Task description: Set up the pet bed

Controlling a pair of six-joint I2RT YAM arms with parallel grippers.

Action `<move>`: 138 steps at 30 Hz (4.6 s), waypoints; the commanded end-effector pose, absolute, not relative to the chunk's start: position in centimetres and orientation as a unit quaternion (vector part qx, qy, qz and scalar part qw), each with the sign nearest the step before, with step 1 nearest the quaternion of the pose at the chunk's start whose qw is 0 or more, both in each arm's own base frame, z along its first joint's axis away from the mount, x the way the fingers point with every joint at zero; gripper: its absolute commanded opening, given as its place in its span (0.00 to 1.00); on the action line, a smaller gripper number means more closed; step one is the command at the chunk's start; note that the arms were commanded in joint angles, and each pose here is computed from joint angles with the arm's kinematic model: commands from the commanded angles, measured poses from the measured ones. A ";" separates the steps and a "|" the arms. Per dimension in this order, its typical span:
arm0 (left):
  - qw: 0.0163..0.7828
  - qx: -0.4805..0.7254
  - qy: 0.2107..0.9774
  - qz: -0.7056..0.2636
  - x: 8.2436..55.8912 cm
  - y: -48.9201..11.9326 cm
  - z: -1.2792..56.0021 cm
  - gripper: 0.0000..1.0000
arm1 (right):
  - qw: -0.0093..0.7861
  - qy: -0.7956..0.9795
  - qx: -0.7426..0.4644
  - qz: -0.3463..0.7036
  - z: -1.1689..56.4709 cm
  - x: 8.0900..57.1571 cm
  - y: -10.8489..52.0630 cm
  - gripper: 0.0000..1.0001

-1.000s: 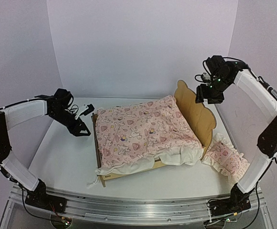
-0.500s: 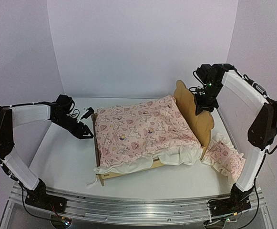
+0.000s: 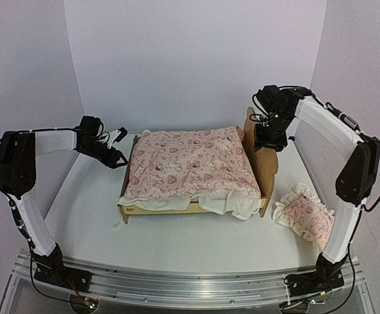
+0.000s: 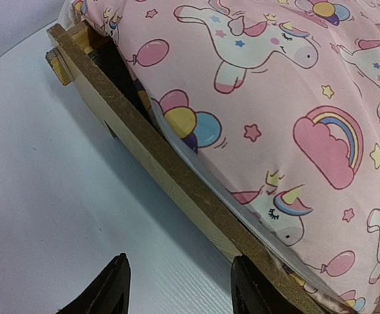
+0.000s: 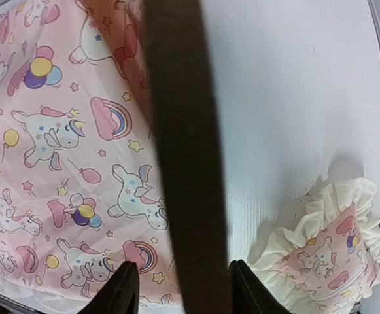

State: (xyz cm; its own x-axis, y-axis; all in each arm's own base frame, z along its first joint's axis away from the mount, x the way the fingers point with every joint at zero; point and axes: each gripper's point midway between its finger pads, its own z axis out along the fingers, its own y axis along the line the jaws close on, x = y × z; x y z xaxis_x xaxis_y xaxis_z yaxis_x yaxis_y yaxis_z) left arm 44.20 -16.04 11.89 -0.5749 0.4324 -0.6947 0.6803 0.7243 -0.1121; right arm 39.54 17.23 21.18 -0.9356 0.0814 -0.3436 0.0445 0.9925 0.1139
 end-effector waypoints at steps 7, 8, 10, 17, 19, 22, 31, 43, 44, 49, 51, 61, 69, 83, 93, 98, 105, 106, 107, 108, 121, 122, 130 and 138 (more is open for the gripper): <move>0.322 0.474 0.759 -0.309 32.9 -14.3 16.2 0.57 | 0.336 0.928 -0.086 0.138 32.9 36.8 18.7 0.57; 0.319 0.499 0.749 -0.296 31.7 -14.0 15.4 0.56 | 0.347 0.919 -0.105 0.158 33.7 36.3 19.4 0.57; 0.317 0.530 0.734 -0.284 29.6 -13.8 14.2 0.55 | 0.372 0.897 -0.141 0.195 35.1 35.2 21.0 0.57; 0.291 0.503 0.768 -0.269 27.2 -13.6 9.7 0.43 | 0.384 0.829 -0.264 0.310 35.1 31.5 29.4 0.56; 0.282 0.531 0.759 -0.251 25.9 -13.4 8.4 0.43 | 0.369 0.822 -0.288 0.325 33.6 30.6 31.5 0.56; 0.274 0.567 0.749 -0.206 24.2 -14.2 6.8 0.48 | 0.349 0.823 -0.303 0.330 31.6 30.2 33.6 0.56; 0.297 0.547 0.766 -0.162 23.2 -14.8 4.0 0.55 | 0.337 0.813 -0.319 0.351 29.8 30.6 36.6 0.56; 0.321 0.609 0.719 -0.100 23.5 -15.0 1.2 0.53 | 0.348 0.814 -0.319 0.338 29.4 31.0 36.3 0.56; 0.320 0.611 0.717 -0.099 23.5 -15.0 1.1 0.51 | 0.348 0.814 -0.319 0.339 29.4 31.0 36.4 0.56; 0.311 0.640 0.693 -0.114 22.4 -15.3 0.7 0.30 | 0.346 0.828 -0.299 0.324 28.4 32.0 36.3 0.53; 0.306 0.641 0.693 -0.121 22.2 -15.4 0.8 0.12 | 0.339 0.837 -0.291 0.317 27.4 32.3 36.3 0.51; 0.368 0.543 0.751 -0.071 28.0 -11.7 8.2 0.00 | 0.288 0.818 -0.389 0.312 22.7 28.4 41.5 0.50; 0.433 0.543 0.719 -0.016 30.6 -10.5 15.9 0.00 | 0.287 0.778 -0.500 0.251 18.0 25.9 46.3 0.57; 0.603 0.517 0.607 -0.029 33.3 -13.4 32.7 0.00 | 0.291 0.786 -0.509 0.198 13.0 27.4 49.8 0.34; 0.636 0.515 0.565 -0.100 31.3 -15.3 36.2 0.00 | 0.334 0.797 -0.480 0.151 15.3 29.7 48.1 0.00; 0.646 0.512 0.551 -0.130 31.1 -16.3 37.6 0.00 | 0.385 0.814 -0.398 0.174 21.5 33.0 45.9 0.00; 0.649 0.515 0.539 -0.153 30.6 -17.4 38.1 0.00 | 0.418 0.810 -0.355 0.209 26.8 34.0 43.9 0.00; 0.649 0.517 0.536 -0.156 30.4 -17.6 38.1 0.00 | 0.422 0.808 -0.354 0.211 27.2 34.0 43.9 0.00; 0.648 0.519 0.534 -0.158 30.2 -17.7 38.1 0.00 | 0.426 0.806 -0.352 0.212 27.7 34.1 43.9 0.00; 0.646 0.522 0.533 -0.162 30.0 -17.8 38.0 0.00 | 0.429 0.805 -0.351 0.212 27.9 34.3 43.9 0.00; 0.603 0.565 0.509 -0.241 24.9 -21.3 36.6 0.00 | 0.468 0.792 -0.328 0.214 31.9 35.3 43.0 0.00; 0.601 0.567 0.504 -0.252 24.3 -21.5 36.8 0.00 | 0.473 0.789 -0.326 0.216 32.5 35.1 42.8 0.00; 0.621 0.547 0.485 -0.283 23.1 -21.6 39.6 0.00 | 0.483 0.781 -0.325 0.227 34.5 34.2 41.8 0.00; 0.640 0.532 0.490 -0.258 24.0 -21.2 40.6 0.00 | 0.498 0.771 -0.323 0.232 36.2 33.4 40.8 0.00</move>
State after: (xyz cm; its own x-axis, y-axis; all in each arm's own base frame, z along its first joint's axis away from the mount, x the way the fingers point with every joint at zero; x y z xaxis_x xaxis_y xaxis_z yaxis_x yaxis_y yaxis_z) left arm 24.12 -21.51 38.08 0.3268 0.2117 -0.9211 0.8878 0.2655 0.3760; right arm 33.99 41.97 31.88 -0.3508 -0.3447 -0.8707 -0.7353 0.6772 0.0281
